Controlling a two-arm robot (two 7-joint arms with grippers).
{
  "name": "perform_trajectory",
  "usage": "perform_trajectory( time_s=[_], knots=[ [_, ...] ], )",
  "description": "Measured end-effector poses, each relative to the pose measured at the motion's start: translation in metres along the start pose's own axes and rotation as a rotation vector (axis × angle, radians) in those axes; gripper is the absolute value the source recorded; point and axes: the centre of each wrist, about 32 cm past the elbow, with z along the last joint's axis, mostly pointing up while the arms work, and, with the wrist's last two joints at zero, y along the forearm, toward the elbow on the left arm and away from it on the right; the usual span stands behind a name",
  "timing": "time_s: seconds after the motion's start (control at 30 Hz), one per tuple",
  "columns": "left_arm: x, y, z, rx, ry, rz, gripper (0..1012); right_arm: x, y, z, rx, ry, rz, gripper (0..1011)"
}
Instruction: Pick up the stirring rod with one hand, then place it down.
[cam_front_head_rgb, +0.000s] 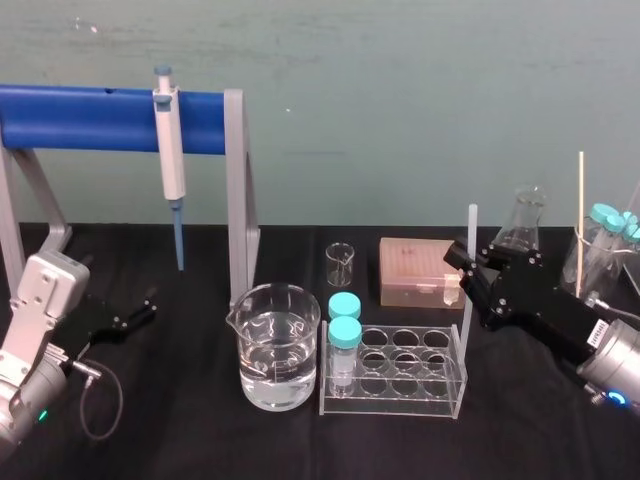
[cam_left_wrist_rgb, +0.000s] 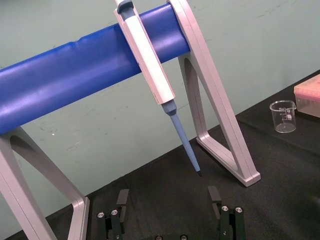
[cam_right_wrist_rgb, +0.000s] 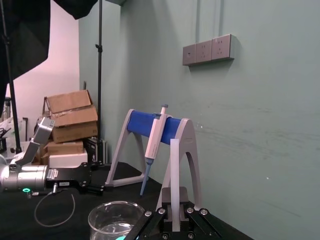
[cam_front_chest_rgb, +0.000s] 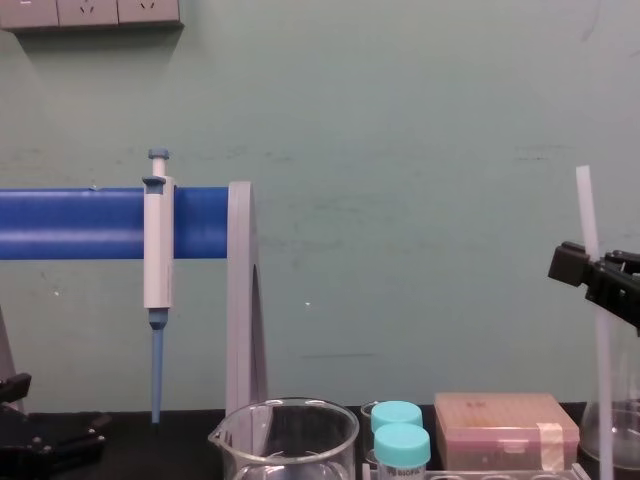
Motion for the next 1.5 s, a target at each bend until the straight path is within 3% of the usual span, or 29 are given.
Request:
perform_trajectory(
  time_s=[0.7,1.1,1.5],
  knots=[
    [0.0000,0.000,0.000,0.000,0.000,0.000,1000,0.0099,0.021,-0.027,-0.025,0.030,0.025,71],
    [0.0000,0.000,0.000,0.000,0.000,0.000,1000,0.0115,0.020,-0.039,-0.078,0.040,0.031,70],
    [0.0000,0.000,0.000,0.000,0.000,0.000,1000,0.0087,0.018,-0.050,-0.091,0.057,0.034,70]
  ],
)
